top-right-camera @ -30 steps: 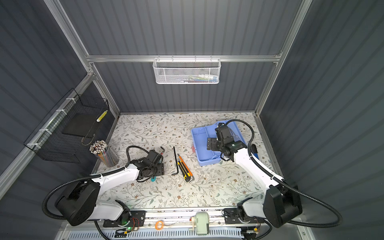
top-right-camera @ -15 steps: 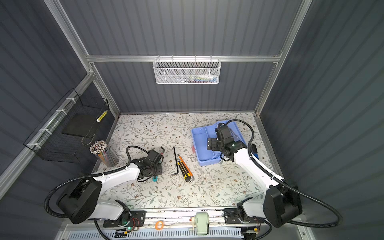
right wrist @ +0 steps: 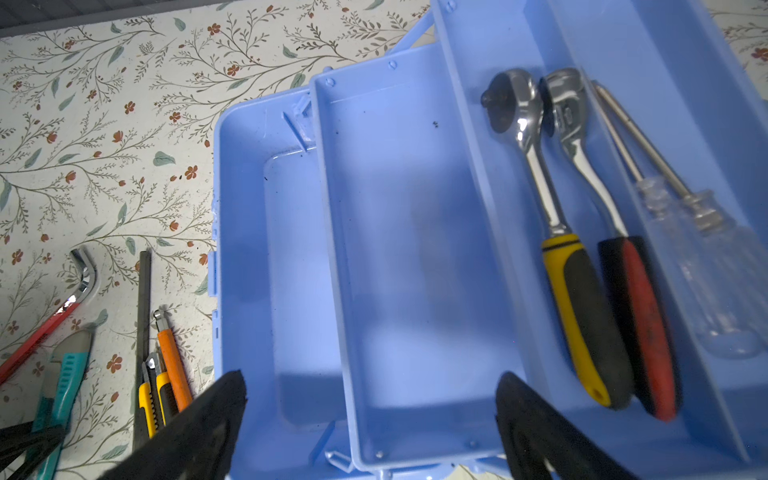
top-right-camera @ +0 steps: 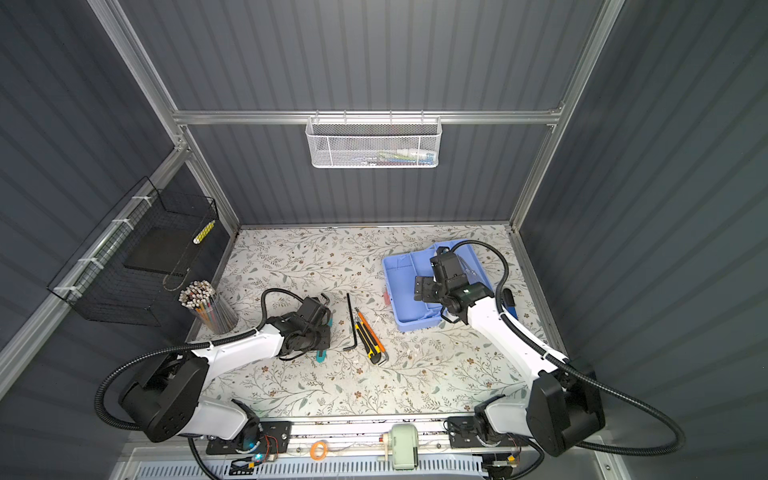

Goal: Pack the tool kit
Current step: 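Hand the teal box cutter from the left gripper to the right gripper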

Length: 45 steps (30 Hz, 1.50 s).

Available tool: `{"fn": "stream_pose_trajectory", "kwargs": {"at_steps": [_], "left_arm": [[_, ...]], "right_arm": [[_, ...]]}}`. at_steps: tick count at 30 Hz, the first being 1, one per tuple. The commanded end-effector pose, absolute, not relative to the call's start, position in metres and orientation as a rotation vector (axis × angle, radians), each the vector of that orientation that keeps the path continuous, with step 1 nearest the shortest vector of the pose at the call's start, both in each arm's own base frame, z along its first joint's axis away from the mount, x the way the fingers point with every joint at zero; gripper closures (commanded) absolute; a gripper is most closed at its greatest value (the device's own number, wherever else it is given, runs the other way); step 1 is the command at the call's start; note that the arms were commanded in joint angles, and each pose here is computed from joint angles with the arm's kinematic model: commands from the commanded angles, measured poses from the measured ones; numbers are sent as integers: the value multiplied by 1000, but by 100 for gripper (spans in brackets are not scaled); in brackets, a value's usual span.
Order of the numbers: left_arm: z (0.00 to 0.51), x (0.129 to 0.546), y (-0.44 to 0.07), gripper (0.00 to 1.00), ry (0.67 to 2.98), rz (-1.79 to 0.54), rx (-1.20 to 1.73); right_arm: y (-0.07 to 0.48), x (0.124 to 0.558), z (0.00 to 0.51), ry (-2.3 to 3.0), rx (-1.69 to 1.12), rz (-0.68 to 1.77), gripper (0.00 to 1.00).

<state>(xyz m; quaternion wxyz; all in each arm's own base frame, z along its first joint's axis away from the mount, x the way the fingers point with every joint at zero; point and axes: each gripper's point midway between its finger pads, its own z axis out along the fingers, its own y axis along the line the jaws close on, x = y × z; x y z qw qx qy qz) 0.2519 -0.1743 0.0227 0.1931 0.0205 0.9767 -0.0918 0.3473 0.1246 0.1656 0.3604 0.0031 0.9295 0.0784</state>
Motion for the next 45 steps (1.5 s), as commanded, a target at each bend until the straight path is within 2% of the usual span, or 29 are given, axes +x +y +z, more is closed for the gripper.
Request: {"fn": "stream_pose_trajectory", "kwargs": {"at_steps": [1, 12, 22, 32, 45], "left_arm": [[19, 241, -183, 81, 2791, -308, 101], [74, 262, -214, 81, 2624, -434, 103], [117, 280, -254, 81, 2499, -584, 143], [143, 284, -307, 81, 2394, -813, 241], [166, 280, -338, 81, 2304, -950, 355]], "right_arm": [[126, 344, 169, 2381, 26, 239, 6], [161, 347, 178, 2345, -40, 408, 15], [218, 347, 174, 2339, -63, 663, 23], [269, 344, 168, 2340, -122, 864, 30], [294, 344, 167, 2344, -154, 952, 42]]}}
